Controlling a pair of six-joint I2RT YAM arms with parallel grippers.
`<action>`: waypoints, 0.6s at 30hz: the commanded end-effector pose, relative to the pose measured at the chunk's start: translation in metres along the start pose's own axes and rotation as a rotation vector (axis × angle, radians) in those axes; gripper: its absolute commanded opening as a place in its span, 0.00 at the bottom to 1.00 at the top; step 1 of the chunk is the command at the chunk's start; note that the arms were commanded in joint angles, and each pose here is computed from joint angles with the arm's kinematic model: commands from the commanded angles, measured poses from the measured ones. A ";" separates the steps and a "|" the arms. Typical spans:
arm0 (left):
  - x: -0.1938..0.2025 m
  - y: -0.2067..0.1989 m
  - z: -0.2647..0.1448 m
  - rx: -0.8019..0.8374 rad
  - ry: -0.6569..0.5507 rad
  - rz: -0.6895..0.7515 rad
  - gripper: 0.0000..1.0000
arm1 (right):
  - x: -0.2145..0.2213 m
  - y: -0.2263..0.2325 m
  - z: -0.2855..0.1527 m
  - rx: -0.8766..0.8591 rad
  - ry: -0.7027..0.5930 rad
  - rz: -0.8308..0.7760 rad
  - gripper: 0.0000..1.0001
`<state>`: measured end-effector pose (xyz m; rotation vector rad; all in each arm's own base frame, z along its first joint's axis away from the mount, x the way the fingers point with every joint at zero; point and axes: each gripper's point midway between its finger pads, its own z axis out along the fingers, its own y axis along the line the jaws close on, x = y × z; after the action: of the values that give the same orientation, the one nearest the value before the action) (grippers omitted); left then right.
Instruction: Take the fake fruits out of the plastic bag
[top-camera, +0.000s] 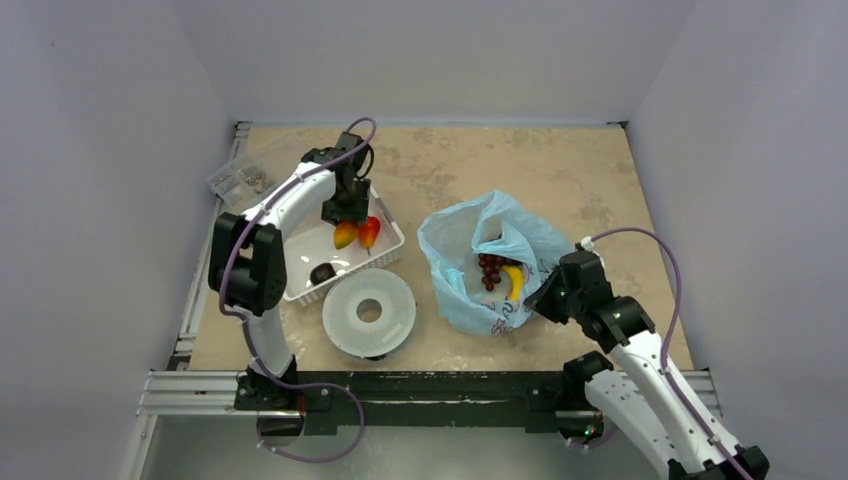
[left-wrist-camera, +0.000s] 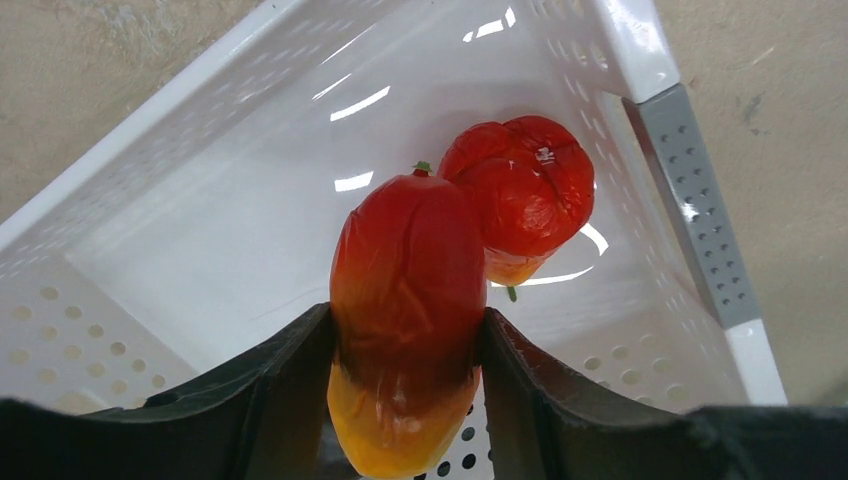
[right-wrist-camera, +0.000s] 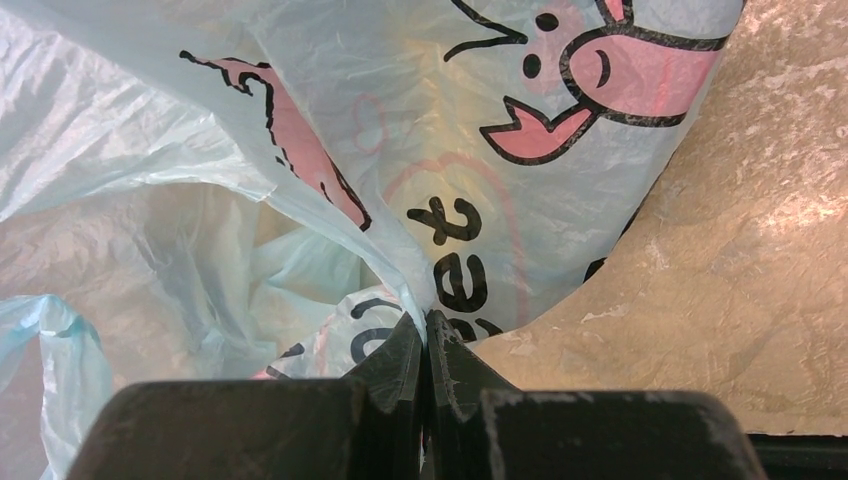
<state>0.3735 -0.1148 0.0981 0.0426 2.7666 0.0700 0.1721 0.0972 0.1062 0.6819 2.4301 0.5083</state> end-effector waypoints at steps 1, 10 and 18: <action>-0.007 0.009 0.000 -0.035 0.007 0.007 0.54 | -0.009 0.007 -0.002 -0.005 -0.025 -0.025 0.00; -0.009 0.013 -0.011 -0.041 -0.023 -0.010 0.80 | -0.014 0.012 -0.008 -0.024 -0.041 -0.037 0.00; -0.027 -0.023 -0.071 0.204 -0.286 0.027 0.75 | -0.016 0.010 -0.014 -0.032 -0.060 -0.046 0.00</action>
<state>0.3681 -0.1134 0.1076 0.0471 2.7292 0.0307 0.1738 0.0965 0.1108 0.6504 2.4218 0.5031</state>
